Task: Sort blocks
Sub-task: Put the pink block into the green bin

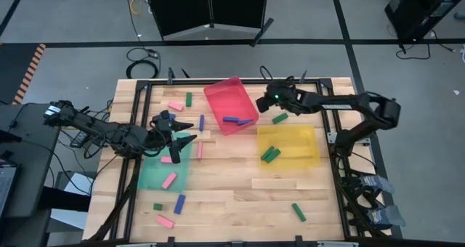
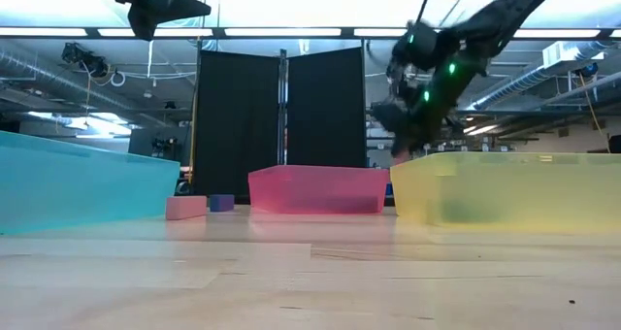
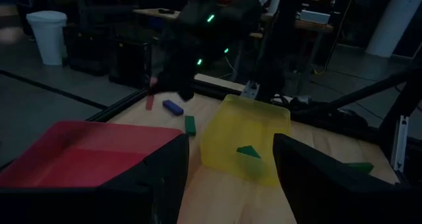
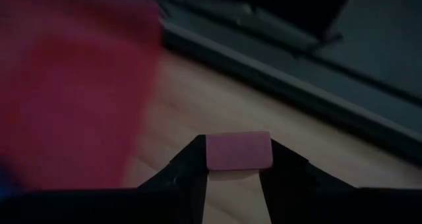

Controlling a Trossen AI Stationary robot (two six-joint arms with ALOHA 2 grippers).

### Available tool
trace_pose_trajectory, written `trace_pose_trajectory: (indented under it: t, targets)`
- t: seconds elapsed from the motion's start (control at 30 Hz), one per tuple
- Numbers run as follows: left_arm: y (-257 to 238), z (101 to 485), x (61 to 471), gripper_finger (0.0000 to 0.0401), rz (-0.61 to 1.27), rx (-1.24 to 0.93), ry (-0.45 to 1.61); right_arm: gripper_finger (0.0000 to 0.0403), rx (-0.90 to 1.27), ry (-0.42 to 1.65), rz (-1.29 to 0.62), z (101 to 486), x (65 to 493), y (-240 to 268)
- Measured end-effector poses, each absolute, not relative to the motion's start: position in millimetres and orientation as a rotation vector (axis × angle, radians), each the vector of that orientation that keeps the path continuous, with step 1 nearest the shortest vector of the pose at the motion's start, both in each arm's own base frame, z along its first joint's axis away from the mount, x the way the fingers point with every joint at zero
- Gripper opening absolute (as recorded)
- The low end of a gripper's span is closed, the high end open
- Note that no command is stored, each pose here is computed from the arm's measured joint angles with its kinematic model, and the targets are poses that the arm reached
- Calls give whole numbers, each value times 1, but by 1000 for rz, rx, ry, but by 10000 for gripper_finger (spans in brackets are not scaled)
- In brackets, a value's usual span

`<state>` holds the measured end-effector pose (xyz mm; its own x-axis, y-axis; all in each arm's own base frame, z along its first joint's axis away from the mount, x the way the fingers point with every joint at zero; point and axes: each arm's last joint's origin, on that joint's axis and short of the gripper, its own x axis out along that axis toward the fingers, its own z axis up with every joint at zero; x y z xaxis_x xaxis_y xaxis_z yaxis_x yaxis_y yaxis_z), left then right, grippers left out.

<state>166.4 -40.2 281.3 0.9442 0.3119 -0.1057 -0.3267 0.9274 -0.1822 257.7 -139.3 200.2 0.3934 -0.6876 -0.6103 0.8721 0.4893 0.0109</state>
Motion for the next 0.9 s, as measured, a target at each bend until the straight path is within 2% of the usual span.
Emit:
trace_pose_trajectory:
  t: [0.13,0.27,0.53,0.9]
  targets:
    - [-40,281,166,227,328,-200,74,119,347,345,-858,234,274,-108]
    - [-40,283,166,227,336,-206,58,119,330,154,-652,250,299,-68]
    - [-40,291,167,227,333,-188,-10,119,362,-40,-396,221,356,-1]
    - [-40,296,166,227,330,-176,-44,119,335,-45,-174,198,470,53]
